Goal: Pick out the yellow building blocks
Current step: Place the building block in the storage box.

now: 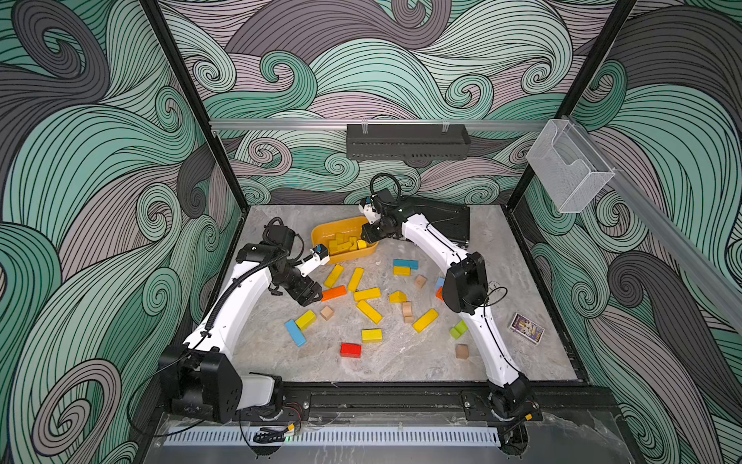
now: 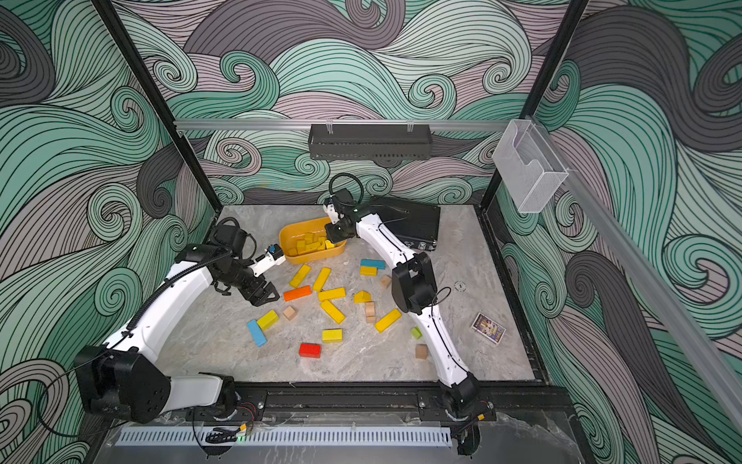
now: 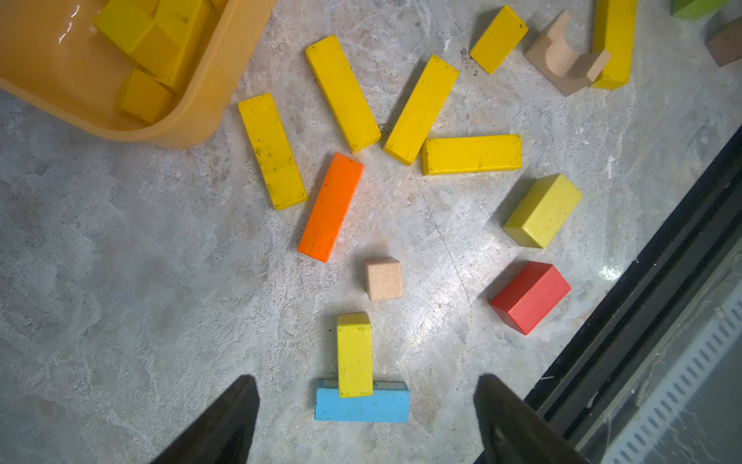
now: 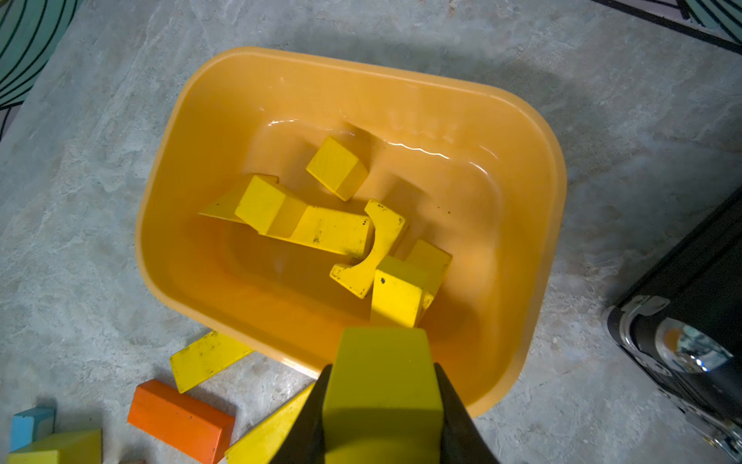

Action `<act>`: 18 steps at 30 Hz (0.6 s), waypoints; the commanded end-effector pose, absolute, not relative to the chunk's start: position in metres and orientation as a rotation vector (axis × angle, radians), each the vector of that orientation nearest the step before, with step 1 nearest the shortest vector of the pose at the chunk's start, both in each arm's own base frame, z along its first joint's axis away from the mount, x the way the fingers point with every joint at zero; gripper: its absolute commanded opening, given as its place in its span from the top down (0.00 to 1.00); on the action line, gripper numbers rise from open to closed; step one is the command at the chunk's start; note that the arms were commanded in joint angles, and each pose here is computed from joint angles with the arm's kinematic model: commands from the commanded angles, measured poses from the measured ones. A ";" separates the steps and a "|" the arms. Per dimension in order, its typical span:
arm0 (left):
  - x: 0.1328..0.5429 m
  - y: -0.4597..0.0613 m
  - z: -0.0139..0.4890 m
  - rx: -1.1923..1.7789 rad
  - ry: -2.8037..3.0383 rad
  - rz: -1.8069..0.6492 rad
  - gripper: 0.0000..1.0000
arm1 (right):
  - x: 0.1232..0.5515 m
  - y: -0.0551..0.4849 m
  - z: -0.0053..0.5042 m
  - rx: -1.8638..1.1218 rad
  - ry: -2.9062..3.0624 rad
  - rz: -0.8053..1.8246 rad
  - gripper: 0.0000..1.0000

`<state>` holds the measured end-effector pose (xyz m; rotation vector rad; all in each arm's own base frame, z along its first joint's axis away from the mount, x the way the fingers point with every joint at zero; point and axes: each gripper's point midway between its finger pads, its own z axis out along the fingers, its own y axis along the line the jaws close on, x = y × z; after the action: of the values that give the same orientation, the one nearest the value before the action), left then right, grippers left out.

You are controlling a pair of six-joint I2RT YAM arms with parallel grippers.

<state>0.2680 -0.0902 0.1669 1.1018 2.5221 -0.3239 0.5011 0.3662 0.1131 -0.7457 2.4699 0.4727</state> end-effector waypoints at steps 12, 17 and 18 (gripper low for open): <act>0.266 -0.103 0.165 1.273 2.463 -0.324 0.14 | 0.507 0.360 0.078 -0.801 2.501 0.378 0.67; 0.268 -0.108 0.160 1.301 2.466 -0.329 0.14 | 0.509 0.360 0.081 -0.798 2.493 0.373 0.59; 0.268 -0.108 0.158 1.305 2.469 -0.331 0.14 | 0.509 0.360 0.083 -0.795 2.491 0.368 0.58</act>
<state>0.2662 -0.1053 0.1541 1.2645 2.4862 -0.3368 0.5049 0.3605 0.0735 -0.8017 2.5120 0.3919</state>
